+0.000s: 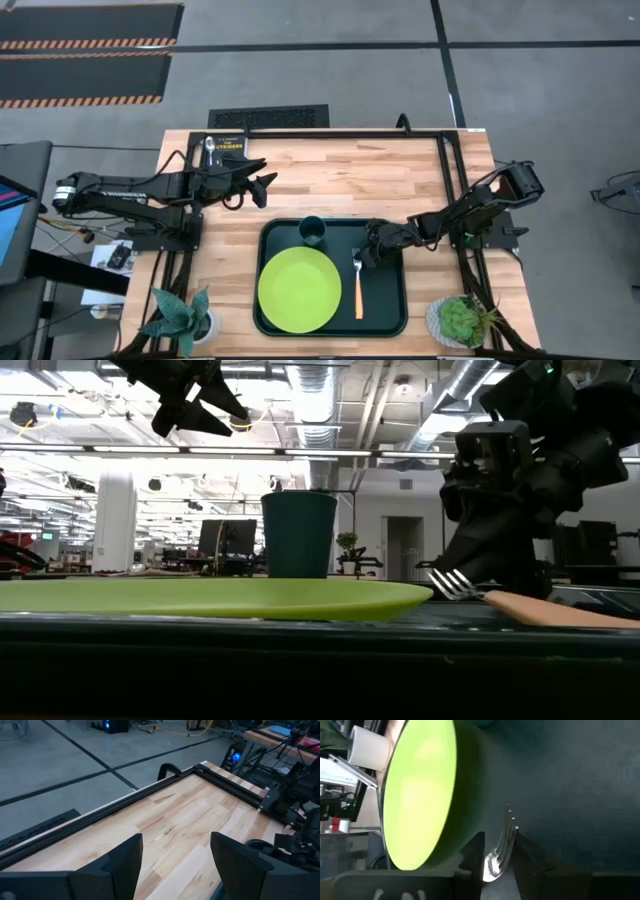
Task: Pick and place plate/cup/fork/spoon on tray
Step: Put the orange fork to the right of the green plate on the green serving tray, then put the orange spoon to the right of the light orange fork on the green serving tray
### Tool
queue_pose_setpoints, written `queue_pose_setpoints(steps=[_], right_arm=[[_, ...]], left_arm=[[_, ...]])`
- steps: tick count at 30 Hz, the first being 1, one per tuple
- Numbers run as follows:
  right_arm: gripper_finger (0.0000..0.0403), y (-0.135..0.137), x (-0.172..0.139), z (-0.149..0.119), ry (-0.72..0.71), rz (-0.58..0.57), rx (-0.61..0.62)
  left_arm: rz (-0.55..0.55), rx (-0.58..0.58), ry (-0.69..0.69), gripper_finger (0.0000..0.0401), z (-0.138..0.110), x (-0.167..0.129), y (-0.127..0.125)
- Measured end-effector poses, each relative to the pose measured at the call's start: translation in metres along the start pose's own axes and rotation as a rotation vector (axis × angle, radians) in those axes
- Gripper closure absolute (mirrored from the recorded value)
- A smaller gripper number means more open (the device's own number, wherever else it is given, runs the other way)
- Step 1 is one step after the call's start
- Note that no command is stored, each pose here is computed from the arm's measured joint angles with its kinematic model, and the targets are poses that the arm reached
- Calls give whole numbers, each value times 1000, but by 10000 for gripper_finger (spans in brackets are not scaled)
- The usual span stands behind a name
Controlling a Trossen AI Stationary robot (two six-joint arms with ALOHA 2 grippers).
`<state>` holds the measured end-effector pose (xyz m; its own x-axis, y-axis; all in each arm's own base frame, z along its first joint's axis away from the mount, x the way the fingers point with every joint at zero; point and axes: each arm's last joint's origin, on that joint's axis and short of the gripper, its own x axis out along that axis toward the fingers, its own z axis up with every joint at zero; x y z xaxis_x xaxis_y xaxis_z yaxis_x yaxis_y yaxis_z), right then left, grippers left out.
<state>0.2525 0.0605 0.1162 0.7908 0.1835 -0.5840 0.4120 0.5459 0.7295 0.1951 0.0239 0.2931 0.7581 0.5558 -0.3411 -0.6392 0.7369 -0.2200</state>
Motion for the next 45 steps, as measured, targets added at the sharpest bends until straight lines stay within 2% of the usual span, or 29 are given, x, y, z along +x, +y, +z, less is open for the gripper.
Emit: queue_pose_setpoints(steps=[5,12,25,32,35,40,45], right_arm=[[253,3,-5,1,-1,3,4],[223,4,-15,2,15,-30,4],[227,7,-24,1,35,-44,-6],[227,-7,-22,-5,97,-178,8],[227,-4,-23,-3,96,-174,-2],[227,13,-28,5,81,-136,-54],[227,37,-38,17,52,-77,-86]], left_arm=[[6,3,3,178,0,0,0],[73,8,4,178,-3,0,3],[78,9,4,178,-3,0,4],[99,33,40,178,-7,0,6],[110,39,53,178,-8,-1,7],[198,41,57,178,-10,1,14],[370,7,143,178,-16,6,37]])
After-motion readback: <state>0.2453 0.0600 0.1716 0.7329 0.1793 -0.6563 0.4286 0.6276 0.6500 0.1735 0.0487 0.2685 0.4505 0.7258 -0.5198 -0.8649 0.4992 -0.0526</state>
